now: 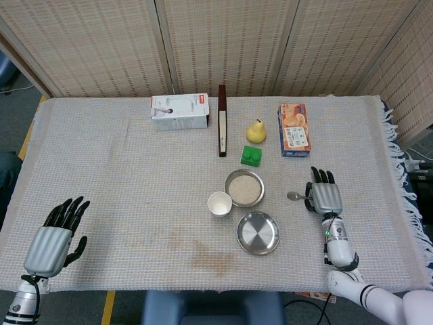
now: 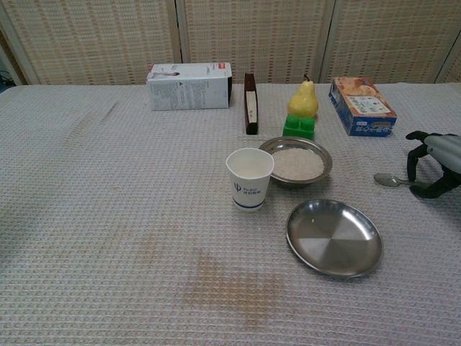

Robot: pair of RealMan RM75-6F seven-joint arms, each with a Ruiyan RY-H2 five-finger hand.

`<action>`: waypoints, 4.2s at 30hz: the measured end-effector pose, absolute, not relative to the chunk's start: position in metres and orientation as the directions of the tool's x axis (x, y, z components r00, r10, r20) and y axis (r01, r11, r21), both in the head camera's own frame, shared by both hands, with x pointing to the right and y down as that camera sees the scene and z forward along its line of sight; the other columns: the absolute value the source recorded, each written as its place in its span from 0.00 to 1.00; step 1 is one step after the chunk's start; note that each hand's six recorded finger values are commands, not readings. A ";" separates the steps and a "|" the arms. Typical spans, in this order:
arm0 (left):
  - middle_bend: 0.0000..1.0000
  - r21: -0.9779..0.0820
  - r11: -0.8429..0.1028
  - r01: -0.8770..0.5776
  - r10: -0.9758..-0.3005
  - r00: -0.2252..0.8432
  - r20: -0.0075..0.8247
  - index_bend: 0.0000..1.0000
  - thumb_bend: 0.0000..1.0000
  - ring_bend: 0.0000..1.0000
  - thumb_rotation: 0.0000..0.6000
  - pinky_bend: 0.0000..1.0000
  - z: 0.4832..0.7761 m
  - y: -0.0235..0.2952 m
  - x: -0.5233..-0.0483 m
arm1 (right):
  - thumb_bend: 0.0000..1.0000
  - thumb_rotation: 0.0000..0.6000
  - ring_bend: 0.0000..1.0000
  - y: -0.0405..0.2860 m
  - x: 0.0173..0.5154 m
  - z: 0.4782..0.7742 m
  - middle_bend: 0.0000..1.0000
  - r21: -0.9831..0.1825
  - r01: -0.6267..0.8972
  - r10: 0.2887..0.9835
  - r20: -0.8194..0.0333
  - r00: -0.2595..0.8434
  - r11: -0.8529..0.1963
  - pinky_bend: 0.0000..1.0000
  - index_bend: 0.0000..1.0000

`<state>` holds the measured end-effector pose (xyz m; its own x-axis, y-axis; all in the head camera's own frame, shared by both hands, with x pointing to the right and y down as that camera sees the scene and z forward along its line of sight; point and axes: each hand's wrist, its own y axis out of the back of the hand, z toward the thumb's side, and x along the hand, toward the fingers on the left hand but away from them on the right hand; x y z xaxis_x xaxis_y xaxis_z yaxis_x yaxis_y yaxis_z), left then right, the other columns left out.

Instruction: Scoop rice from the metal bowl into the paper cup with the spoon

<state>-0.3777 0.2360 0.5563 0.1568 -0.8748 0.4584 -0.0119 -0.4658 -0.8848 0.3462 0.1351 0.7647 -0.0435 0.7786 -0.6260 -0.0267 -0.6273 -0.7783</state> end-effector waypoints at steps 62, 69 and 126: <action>0.00 -0.894 -0.446 -0.048 -0.883 0.186 0.430 0.00 0.45 0.00 1.00 0.13 0.543 0.238 -0.376 | 0.40 1.00 0.00 0.076 0.182 0.714 0.08 -0.749 -0.634 0.847 -0.453 0.277 -0.193 0.00 0.65; 0.00 -0.894 -0.445 -0.048 -0.883 0.189 0.430 0.00 0.45 0.00 1.00 0.13 0.542 0.238 -0.376 | 0.40 1.00 0.00 0.091 0.163 0.725 0.08 -0.706 -0.699 0.823 -0.461 0.332 -0.113 0.00 0.65; 0.00 -0.893 -0.447 -0.049 -0.883 0.182 0.432 0.00 0.45 0.00 1.00 0.13 0.542 0.239 -0.377 | 0.40 1.00 0.00 0.091 0.196 0.735 0.09 -0.732 -0.154 0.716 -0.681 0.152 -0.663 0.00 0.69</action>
<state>-0.3773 0.2387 0.5425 0.1818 -0.8835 0.4317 -0.0490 -0.4467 -0.8934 0.1955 0.0913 0.7355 0.1518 0.7163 -0.6811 -0.1544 -0.6634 -0.7321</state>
